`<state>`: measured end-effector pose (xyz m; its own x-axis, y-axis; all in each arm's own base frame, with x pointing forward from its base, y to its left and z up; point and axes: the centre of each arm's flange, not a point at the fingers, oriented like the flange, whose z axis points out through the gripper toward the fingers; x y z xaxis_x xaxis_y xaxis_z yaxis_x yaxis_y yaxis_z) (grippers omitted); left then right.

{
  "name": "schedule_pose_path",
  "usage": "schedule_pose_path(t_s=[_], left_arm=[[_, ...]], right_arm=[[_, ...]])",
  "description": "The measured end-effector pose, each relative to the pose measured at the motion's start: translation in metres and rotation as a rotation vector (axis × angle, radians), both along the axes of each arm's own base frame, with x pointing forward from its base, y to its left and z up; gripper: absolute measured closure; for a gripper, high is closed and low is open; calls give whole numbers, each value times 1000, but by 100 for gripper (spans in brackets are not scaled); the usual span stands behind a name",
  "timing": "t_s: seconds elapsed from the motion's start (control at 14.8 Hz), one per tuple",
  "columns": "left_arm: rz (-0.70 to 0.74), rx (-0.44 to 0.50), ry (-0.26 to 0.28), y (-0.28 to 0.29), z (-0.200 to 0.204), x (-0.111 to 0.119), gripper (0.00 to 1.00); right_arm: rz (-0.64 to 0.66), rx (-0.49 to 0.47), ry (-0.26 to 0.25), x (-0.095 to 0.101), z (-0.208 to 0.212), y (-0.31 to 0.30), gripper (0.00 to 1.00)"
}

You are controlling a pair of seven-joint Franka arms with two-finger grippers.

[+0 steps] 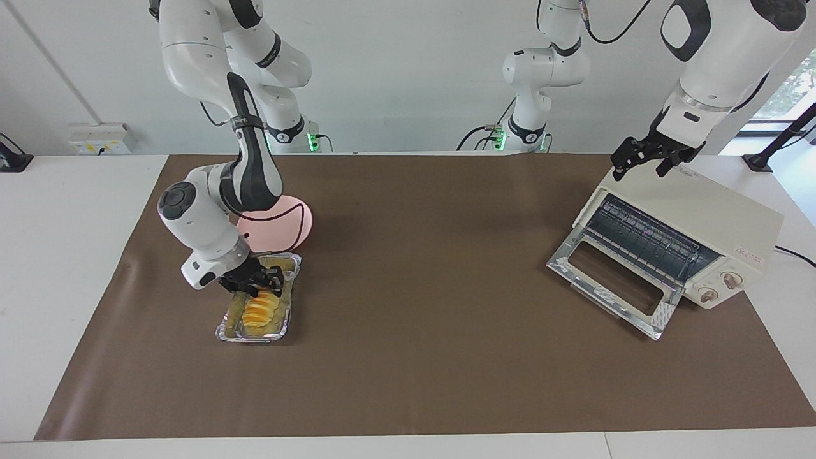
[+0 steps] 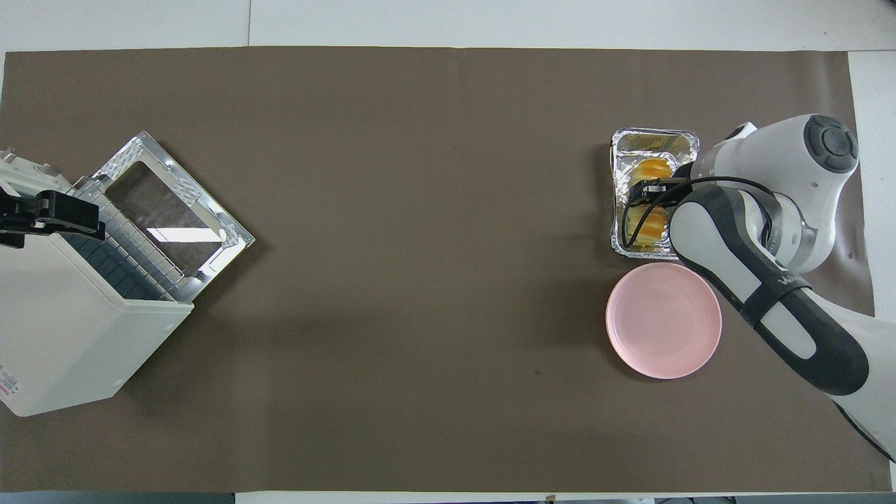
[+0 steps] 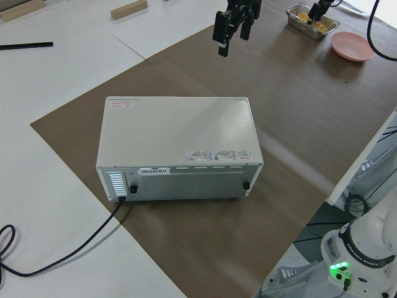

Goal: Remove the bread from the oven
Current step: 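Lower the right gripper into the tray and grasp the bread rolls, then lift the bread rolls with the right gripper onto the pink plate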

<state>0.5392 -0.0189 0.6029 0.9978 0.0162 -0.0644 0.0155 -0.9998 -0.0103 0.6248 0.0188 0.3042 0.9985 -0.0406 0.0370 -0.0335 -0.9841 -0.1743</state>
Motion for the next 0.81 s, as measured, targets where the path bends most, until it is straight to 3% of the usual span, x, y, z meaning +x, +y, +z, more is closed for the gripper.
schedule_pose_path(t_s=[0.27,0.4,0.61,0.81], left_arm=[[0,0,0,0,0,0,0],[0,0,0,0,0,0,0],[0,0,0,0,0,0,0],[0,0,0,0,0,0,0]], right_arm=[[10,-1,4,0,3,1,85],[25,1,43,-1,17,4,86],[61,-13,87,-9,82,11,90],[94,-45,168,-47,149,17,90]])
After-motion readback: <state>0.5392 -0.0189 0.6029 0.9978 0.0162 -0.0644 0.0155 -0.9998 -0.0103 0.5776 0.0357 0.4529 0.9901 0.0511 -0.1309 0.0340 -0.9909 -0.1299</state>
